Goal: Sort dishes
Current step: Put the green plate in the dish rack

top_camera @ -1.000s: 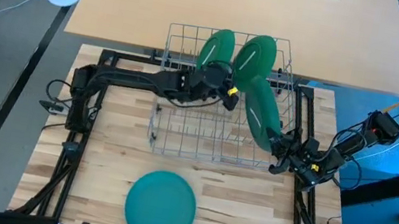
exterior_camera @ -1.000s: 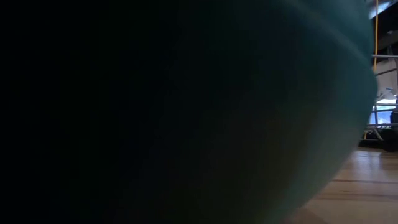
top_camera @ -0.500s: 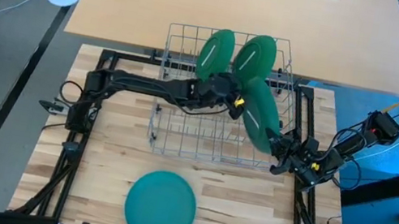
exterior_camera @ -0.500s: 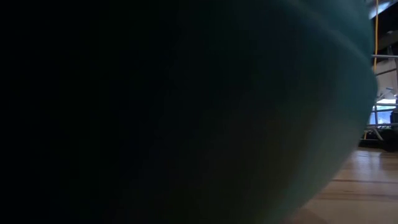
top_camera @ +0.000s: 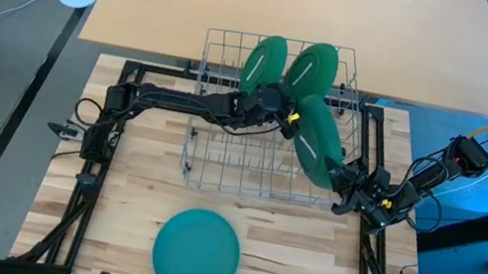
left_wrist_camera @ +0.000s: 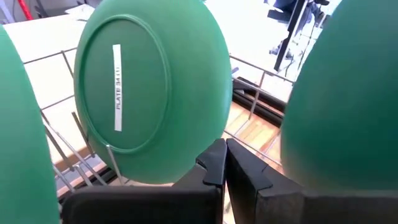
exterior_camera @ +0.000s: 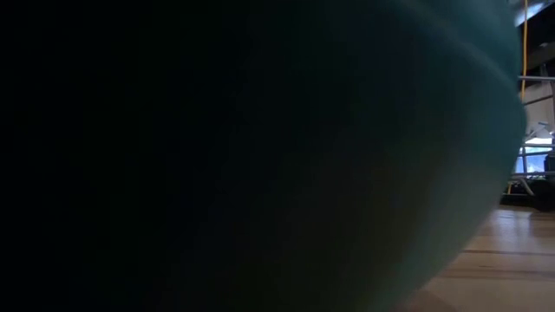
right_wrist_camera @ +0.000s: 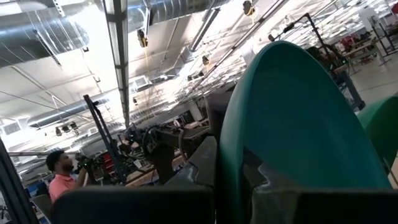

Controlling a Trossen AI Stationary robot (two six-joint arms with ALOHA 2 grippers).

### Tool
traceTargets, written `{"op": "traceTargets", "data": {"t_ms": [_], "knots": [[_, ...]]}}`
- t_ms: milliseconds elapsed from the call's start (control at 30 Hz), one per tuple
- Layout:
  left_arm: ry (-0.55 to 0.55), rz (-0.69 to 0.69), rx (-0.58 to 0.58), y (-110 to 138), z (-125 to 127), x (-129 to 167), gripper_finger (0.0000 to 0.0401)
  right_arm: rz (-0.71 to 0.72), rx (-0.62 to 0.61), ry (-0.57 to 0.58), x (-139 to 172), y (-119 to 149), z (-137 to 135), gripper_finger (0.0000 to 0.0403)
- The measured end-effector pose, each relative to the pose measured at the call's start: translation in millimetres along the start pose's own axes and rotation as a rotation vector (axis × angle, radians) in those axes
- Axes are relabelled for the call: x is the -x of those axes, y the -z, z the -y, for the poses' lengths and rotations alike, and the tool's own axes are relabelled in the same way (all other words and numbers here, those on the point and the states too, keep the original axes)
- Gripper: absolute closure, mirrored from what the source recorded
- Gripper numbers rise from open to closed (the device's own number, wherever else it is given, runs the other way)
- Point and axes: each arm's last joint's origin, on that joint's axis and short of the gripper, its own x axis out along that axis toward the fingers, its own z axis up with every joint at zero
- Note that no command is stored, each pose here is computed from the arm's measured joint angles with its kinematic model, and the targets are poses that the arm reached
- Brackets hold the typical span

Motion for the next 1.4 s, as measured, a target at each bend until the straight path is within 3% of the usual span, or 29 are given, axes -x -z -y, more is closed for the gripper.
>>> {"op": "traceTargets", "data": {"t_ms": [367,1033,1400], "knots": [[0.035,-0.008,-0.092,5,15,8,0.04,-0.012,0.017,0.004,0,2,0,0.0388],[0.073,0.006,-0.061,7,31,16,0.04,-0.056,0.086,0.001,0,18,-5,0.0389],[0.081,0.001,-0.057,7,34,20,0.04,-0.041,0.028,-0.013,0,21,-6,0.0389]]}}
